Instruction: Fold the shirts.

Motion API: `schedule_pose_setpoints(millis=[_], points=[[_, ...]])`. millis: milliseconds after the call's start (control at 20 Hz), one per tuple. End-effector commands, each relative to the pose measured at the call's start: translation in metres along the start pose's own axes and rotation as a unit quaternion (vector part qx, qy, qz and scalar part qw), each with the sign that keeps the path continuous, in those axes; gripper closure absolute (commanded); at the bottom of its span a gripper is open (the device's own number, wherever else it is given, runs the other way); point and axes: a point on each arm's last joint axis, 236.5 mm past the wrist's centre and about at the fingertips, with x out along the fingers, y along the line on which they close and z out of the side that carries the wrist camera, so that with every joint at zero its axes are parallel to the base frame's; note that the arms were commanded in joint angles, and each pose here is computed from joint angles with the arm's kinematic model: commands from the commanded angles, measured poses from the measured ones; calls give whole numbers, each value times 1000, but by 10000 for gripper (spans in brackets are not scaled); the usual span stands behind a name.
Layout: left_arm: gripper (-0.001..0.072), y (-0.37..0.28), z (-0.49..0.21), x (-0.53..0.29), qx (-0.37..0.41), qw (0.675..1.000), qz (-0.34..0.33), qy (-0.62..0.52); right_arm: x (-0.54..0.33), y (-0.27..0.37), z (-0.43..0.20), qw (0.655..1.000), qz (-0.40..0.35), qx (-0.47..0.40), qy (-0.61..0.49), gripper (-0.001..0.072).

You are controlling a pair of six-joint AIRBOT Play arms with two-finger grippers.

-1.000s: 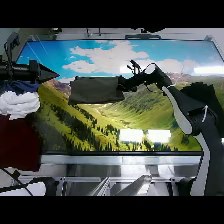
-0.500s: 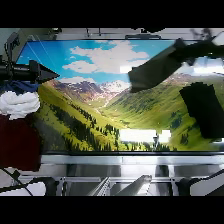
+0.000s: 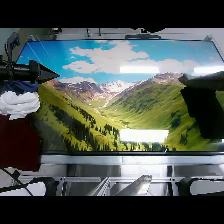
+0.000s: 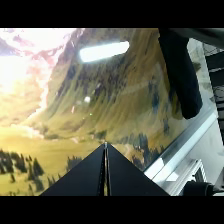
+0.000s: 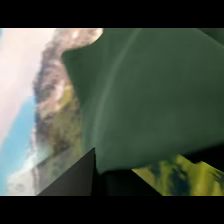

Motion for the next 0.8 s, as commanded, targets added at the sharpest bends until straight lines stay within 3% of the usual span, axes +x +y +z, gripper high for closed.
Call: schedule_pose_setpoints(millis=[0, 200, 450, 750], points=[[701, 1, 0, 0, 0, 1000, 0, 0, -20, -40, 4, 997, -69, 27, -13, 702], [701, -2, -3, 1, 2, 1000, -4, 8, -22, -49, -4, 996, -86, 10, 7, 702], [701, -3, -4, 1, 2, 1000, -5, 9, -39, -107, -23, 976, -213, 32, 40, 702], [701, -3, -4, 1, 2, 1000, -5, 10, -46, -156, -39, 952, -300, 41, 44, 702]])
